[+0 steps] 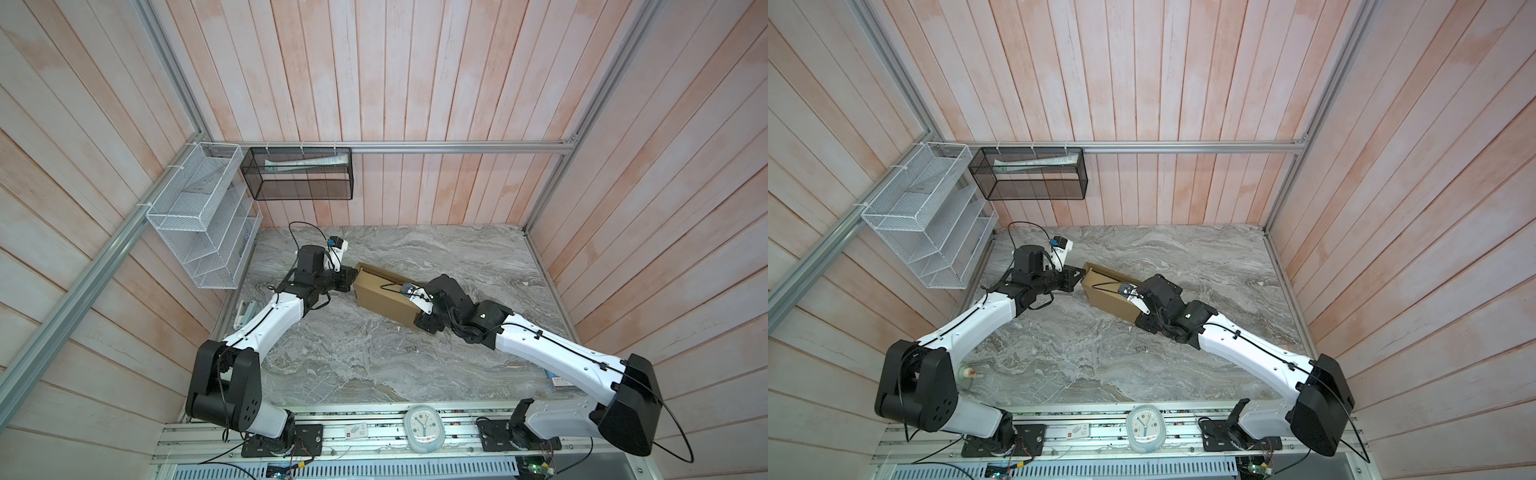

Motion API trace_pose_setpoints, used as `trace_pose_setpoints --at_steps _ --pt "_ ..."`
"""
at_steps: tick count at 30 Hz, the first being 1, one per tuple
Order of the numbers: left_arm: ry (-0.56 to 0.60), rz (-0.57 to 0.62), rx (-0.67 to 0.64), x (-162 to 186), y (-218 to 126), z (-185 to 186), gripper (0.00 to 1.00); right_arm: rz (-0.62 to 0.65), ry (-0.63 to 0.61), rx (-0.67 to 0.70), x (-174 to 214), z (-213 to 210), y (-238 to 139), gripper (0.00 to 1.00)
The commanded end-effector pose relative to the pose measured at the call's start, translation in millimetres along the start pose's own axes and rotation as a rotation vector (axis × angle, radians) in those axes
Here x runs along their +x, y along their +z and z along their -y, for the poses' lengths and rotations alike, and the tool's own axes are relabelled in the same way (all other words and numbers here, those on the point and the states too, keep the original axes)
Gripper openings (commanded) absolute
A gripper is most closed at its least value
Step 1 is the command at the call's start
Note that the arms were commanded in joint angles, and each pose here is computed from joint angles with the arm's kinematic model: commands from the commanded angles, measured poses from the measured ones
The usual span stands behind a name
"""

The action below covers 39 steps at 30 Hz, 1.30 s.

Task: Fold the paper box
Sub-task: 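Lower the right gripper onto the box's long open edge while the left holds the flap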

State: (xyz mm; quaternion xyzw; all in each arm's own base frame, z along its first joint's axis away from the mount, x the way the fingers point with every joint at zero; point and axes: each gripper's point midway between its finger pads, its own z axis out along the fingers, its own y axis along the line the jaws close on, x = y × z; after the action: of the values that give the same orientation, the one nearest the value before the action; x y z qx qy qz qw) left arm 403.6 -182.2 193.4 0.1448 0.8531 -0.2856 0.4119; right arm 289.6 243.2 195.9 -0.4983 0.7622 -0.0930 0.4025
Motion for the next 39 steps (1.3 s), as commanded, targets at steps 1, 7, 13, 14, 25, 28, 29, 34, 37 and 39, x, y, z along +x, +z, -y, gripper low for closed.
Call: trace_pose_setpoints --at_steps 1,7,13,14,25,28,29,34,37,39 --pt "-0.017 -0.039 -0.012 16 1 -3 0.0 0.022 -0.004 0.009 -10 2 1 0.97" --pt "-0.018 -0.036 -0.011 15 2 -3 0.0 -0.004 -0.016 0.008 -5 -2 10 0.95" --pt "-0.02 -0.032 -0.01 14 2 -3 0.0 -0.019 -0.029 0.005 -1 -6 17 0.92" --pt "-0.022 -0.031 -0.01 14 2 -3 0.0 -0.017 -0.028 0.007 -2 -6 17 0.92" --pt "-0.027 -0.024 -0.003 11 2 -1 0.0 -0.021 -0.013 0.012 -1 -6 19 0.87" --pt "-0.029 -0.02 -0.002 10 3 -1 0.0 -0.025 -0.013 0.012 0 -6 20 0.85" --pt "-0.031 -0.021 -0.002 11 3 -2 0.0 -0.027 -0.015 0.013 1 -6 20 0.84" --pt "-0.035 -0.019 0.0 10 3 -1 0.0 -0.037 -0.018 0.011 2 -7 21 0.81" --pt "-0.035 -0.018 0.001 10 3 -1 0.0 -0.041 -0.016 0.009 3 -8 22 0.78" --pt "-0.034 -0.015 0.0 9 2 -1 0.0 -0.041 -0.014 0.009 3 -8 22 0.78"
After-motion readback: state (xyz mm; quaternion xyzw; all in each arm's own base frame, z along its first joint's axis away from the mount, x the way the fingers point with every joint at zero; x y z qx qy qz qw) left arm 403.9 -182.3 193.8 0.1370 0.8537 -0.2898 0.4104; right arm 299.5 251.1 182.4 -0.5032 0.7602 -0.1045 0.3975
